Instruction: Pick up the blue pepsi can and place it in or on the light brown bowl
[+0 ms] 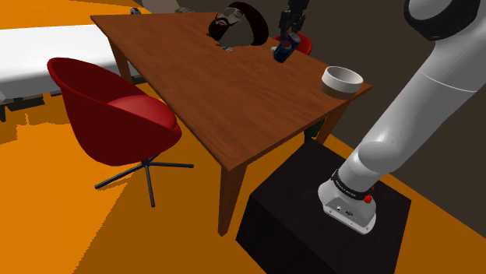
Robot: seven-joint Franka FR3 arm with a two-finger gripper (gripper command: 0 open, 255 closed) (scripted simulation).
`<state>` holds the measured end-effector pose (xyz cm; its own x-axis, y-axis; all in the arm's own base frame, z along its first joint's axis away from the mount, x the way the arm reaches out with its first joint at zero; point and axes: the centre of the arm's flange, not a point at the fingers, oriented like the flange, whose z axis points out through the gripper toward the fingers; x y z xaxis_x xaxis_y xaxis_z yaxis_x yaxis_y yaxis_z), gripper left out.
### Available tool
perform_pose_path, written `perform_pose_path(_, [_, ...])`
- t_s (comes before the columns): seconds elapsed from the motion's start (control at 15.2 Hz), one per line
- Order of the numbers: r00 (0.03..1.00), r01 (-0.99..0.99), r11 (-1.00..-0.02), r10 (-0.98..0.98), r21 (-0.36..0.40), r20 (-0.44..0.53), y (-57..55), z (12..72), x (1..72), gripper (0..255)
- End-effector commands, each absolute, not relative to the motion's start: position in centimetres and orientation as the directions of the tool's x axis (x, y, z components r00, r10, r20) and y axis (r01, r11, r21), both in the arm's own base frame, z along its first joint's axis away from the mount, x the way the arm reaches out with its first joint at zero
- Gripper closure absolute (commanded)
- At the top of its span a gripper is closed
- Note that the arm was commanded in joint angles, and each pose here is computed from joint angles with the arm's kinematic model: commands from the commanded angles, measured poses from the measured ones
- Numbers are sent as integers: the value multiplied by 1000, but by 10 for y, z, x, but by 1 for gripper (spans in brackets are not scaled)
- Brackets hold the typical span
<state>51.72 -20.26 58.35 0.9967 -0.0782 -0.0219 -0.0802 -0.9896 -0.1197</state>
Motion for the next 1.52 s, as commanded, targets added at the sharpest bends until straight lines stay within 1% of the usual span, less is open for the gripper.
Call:
perform_pose_path(0.0, [997, -80, -990, -78, -120, -22, -203, 596, 517, 255])
perform_pose_path(0.59, [997, -80, -990, -78, -120, -22, -203, 638, 517, 255])
perform_pose_path(1.45, [997, -80, -990, -78, -120, -22, -306, 654, 381, 255])
